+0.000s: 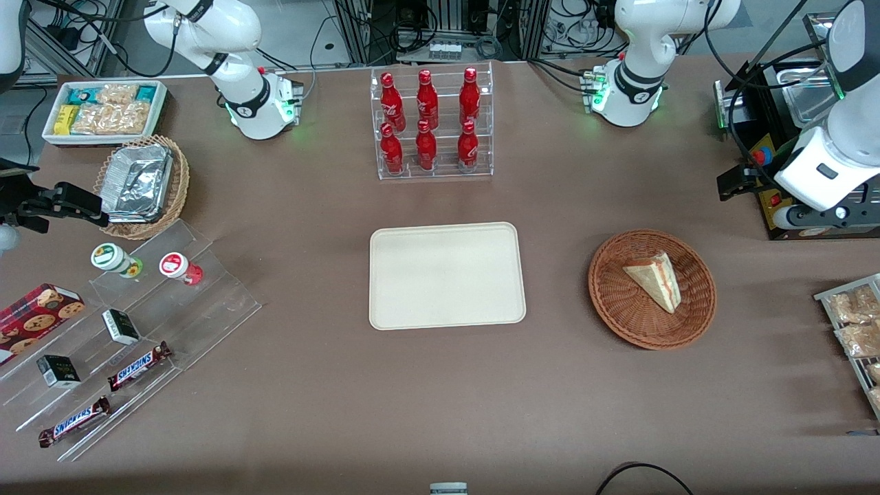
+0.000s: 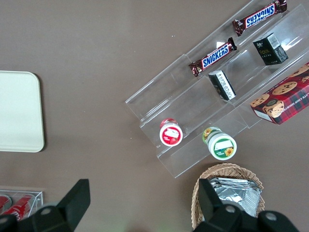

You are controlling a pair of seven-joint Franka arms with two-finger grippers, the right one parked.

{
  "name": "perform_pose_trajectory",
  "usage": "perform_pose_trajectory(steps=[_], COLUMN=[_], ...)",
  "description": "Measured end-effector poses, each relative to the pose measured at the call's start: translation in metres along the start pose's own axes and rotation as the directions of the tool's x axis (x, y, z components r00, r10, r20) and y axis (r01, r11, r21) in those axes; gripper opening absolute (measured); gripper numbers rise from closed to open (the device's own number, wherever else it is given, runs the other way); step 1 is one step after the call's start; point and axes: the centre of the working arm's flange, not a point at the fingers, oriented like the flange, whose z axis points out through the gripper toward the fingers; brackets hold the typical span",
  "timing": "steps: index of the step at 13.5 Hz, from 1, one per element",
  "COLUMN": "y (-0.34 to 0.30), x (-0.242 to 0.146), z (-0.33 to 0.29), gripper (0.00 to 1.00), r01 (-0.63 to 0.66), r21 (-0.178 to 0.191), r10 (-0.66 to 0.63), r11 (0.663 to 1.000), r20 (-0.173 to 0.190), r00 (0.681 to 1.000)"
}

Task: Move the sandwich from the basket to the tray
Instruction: 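Move the left gripper over the wicker basket above the wrapped sandwich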

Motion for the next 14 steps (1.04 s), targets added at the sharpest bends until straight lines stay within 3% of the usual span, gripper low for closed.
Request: perform_pose_trajectory(steps=[4, 9, 14], y=[0.002, 0.008, 0.019], x=[0.002, 0.028, 0.045], z=[-0.003, 0.042, 0.105], gripper=[1.0, 1.0, 1.0], r01=[-0.004, -0.011, -0.024], r21=[-0.001, -0.016, -0.027], r10=[0.004, 0.012, 0.024], r11=[1.0, 1.0, 0.999], r20=[-0.007, 0.034, 0.007], r00=[1.0, 0.999, 1.0])
